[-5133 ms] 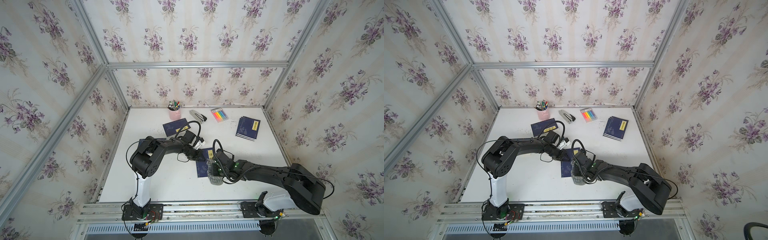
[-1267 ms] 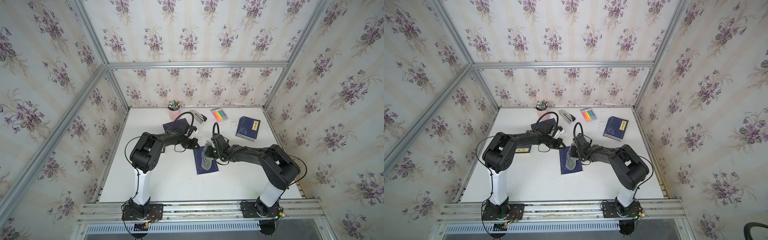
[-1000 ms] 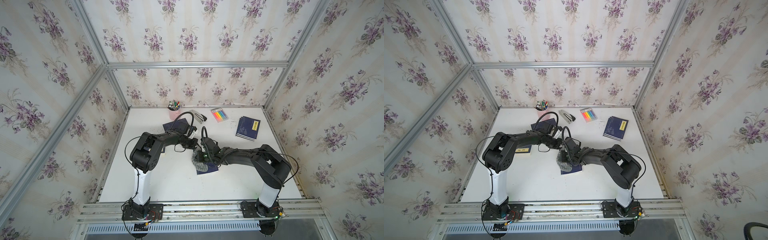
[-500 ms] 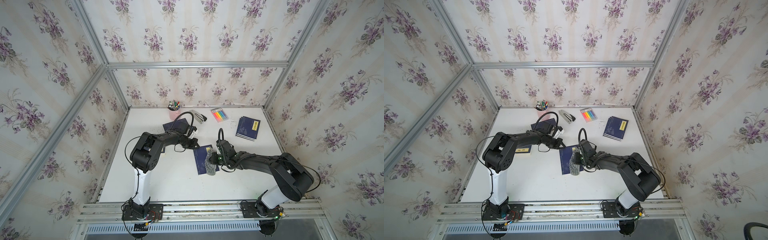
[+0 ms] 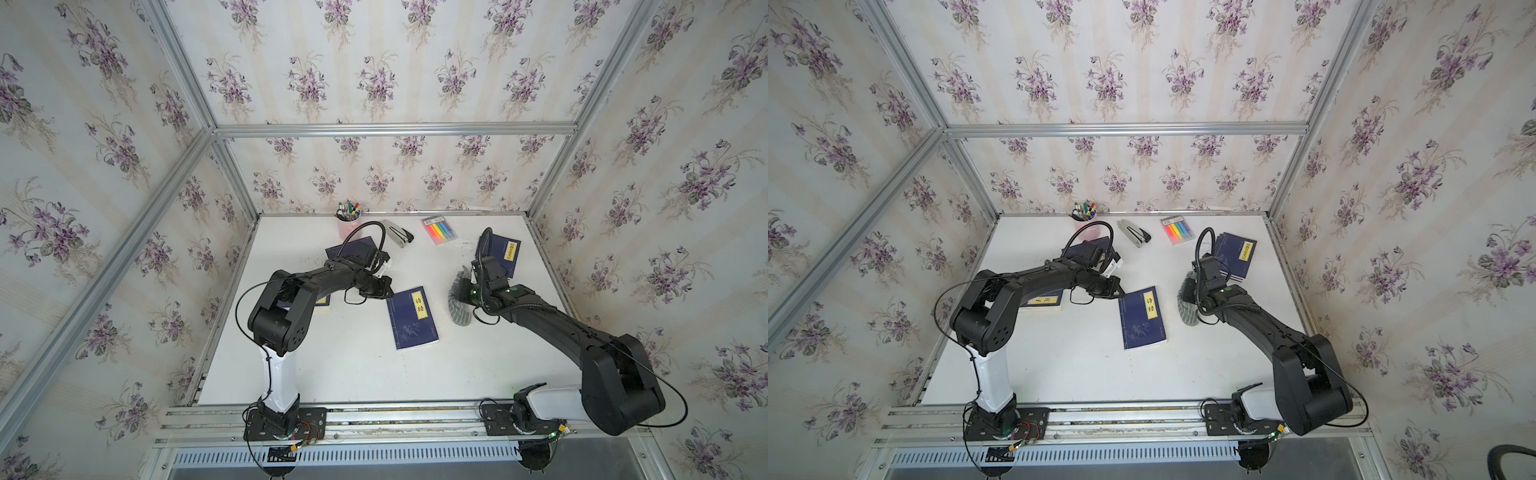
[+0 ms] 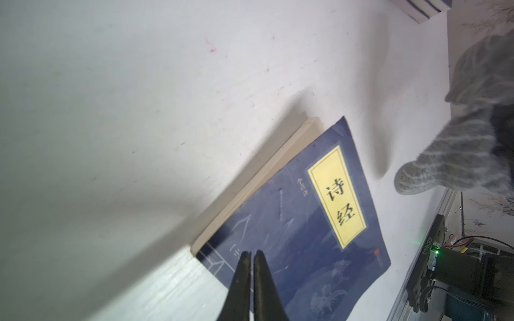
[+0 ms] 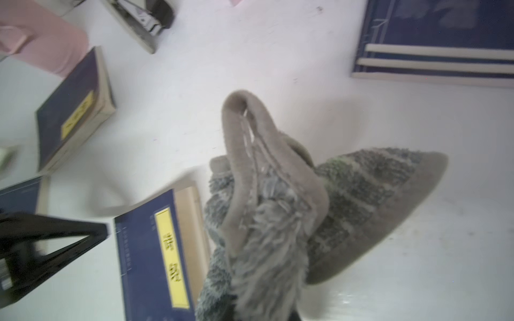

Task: Wipe the cover of the book
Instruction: Place the cleaning item at the center of the board, then pick up the book from the center of the board.

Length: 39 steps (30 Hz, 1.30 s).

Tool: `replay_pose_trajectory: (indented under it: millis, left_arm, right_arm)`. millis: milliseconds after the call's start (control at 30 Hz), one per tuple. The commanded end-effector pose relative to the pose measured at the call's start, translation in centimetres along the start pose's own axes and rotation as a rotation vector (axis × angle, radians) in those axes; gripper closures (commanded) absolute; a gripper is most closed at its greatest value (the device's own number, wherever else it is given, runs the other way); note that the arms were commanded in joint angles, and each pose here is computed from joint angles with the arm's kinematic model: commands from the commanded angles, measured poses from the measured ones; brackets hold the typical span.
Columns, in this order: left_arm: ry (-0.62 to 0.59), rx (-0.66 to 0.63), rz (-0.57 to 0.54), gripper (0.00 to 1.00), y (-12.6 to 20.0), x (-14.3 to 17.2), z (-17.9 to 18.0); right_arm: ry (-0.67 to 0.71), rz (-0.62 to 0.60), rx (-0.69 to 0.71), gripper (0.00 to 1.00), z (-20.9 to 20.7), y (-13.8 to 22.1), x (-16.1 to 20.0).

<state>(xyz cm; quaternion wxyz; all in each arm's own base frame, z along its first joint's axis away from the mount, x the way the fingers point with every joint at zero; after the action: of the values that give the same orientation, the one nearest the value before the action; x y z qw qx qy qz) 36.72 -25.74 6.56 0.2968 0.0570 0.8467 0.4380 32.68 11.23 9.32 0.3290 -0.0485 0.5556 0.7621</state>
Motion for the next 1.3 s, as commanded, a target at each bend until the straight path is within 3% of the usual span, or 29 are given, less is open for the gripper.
replay_pose_trajectory:
  millis: [0,67,133,200,300,467,633,900,1033,1267]
  left_arm:
    - [-0.018,-0.042,-0.007,0.82,1.7,-0.3,-0.5]
    - [-0.022,-0.052,-0.008,0.75,2.6,-0.1,-0.9]
    - [-0.018,-0.061,-0.01,0.54,3.3,0.6,-1.2]
    - [-0.008,-0.075,-0.01,0.44,3.9,1.5,-1.4]
    - [0.01,-0.1,-0.002,0.33,4.7,2.9,-1.5]
    - [0.053,-0.099,0.022,0.3,4.2,5.0,-2.0]
    - [0.097,-0.095,0.038,0.31,2.6,6.5,-2.7]
    - [0.146,-0.119,0.037,0.34,1.0,7.4,-3.4]
    - [0.174,-0.128,0.035,0.34,0.1,7.7,-3.3]
    - [0.21,-0.114,0.052,0.35,-1.7,8.4,-3.1]
  right_arm:
    - [0.04,0.035,0.141,0.85,-3.0,-0.8,0.7]
    - [0.041,0.032,0.195,0.64,-3.9,-1.2,0.6]
    - [0.047,0.023,0.231,0.46,-4.3,-1.0,0.3]
    - [0.046,0.002,0.222,0.28,-4.0,-0.1,-0.3]
    - [0.04,-0.055,0.182,0.13,-2.7,1.9,-1.9]
    - [0.079,-0.06,0.084,0.13,0.3,3.3,-1.9]
    - [0.169,0.092,-0.134,0.23,5.5,1.6,2.7]
    - [0.232,0.266,-0.173,0.49,6.2,-2.0,9.2]
    - [0.262,0.299,-0.181,0.51,6.3,-2.3,10.9]
    - [0.268,0.272,-0.128,0.57,5.5,-2.7,10.6]
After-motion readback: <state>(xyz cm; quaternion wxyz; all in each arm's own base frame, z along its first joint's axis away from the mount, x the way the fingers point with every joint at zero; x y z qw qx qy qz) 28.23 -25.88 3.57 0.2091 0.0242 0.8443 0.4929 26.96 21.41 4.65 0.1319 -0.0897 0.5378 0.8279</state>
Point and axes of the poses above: each gripper's point midway between its finger pads, its own y axis back along the fingers, its own z axis along the line the jaws close on, x = y × z, the point moved 1 cm from there along y, back along the fingers, and after that the axes turned 12 degrees about -y, right-handed, at the moved point
